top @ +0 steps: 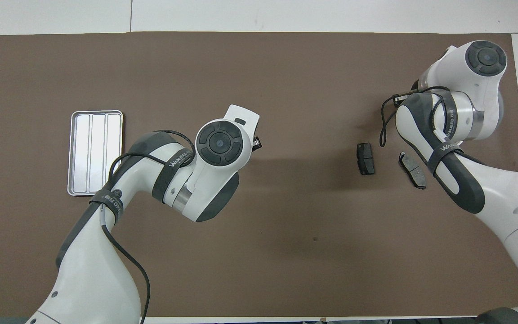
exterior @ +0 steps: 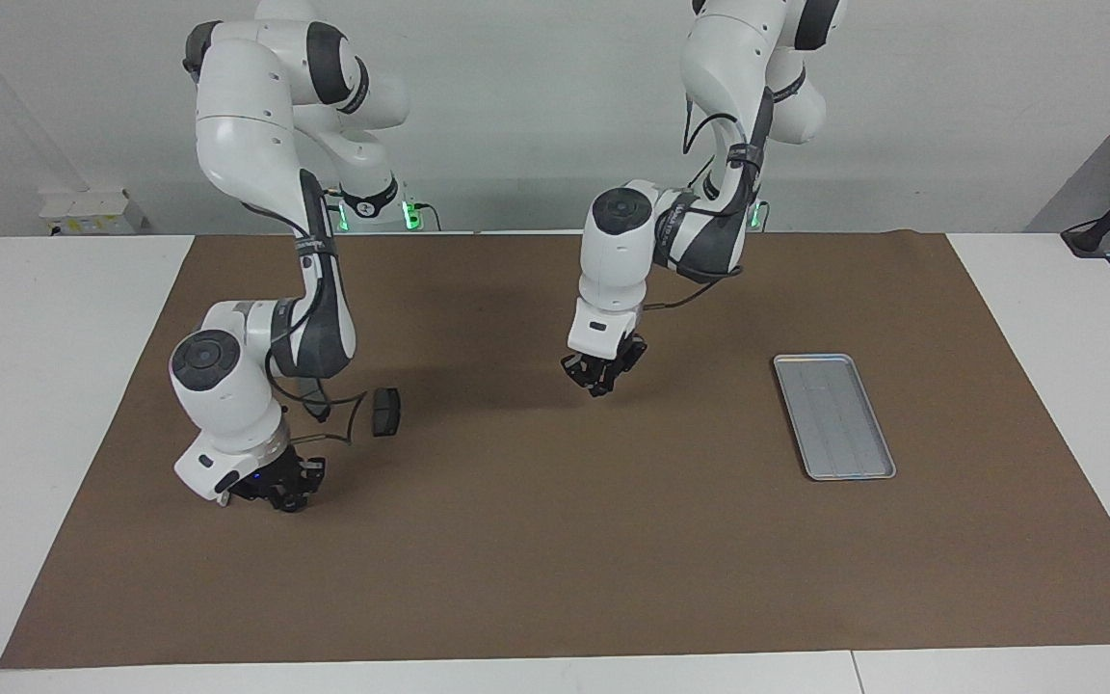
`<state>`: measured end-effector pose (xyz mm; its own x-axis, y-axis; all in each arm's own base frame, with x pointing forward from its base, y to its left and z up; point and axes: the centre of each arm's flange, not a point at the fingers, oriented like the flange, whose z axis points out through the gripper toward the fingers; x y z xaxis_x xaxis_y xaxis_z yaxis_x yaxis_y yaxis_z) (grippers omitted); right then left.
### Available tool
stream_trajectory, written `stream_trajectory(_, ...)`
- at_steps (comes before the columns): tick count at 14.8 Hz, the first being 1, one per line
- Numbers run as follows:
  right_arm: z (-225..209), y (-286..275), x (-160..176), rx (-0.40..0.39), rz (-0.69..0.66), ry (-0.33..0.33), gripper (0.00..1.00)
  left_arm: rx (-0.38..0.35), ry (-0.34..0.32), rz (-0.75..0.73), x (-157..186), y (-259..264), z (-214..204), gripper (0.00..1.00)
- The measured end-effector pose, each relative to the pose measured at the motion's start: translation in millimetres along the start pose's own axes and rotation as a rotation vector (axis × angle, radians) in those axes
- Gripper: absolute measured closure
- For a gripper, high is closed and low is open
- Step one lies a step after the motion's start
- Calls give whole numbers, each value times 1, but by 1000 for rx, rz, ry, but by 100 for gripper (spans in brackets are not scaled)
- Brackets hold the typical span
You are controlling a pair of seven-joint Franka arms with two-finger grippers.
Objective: Place bearing gear from tray to pile
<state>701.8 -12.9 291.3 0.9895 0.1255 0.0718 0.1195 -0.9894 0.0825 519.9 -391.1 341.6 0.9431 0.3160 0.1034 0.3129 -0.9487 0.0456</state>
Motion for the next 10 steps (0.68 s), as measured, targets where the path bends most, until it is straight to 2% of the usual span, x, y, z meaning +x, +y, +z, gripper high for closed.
stream_trajectory(3,2,1,0,0,2,-2,65,3,-1,4,-8,-3,28,76)
stream_trajectory(6,2,2,0,0,2,-2,65,-1,0,12,-15,-2,36,76)
stream_trajectory(9,2,2,0,0,3,-2,57,-2,1,12,-15,-1,36,76)
stream_trajectory(10,1,2,0,0,2,-2,49,0,2,14,-16,-2,37,76)
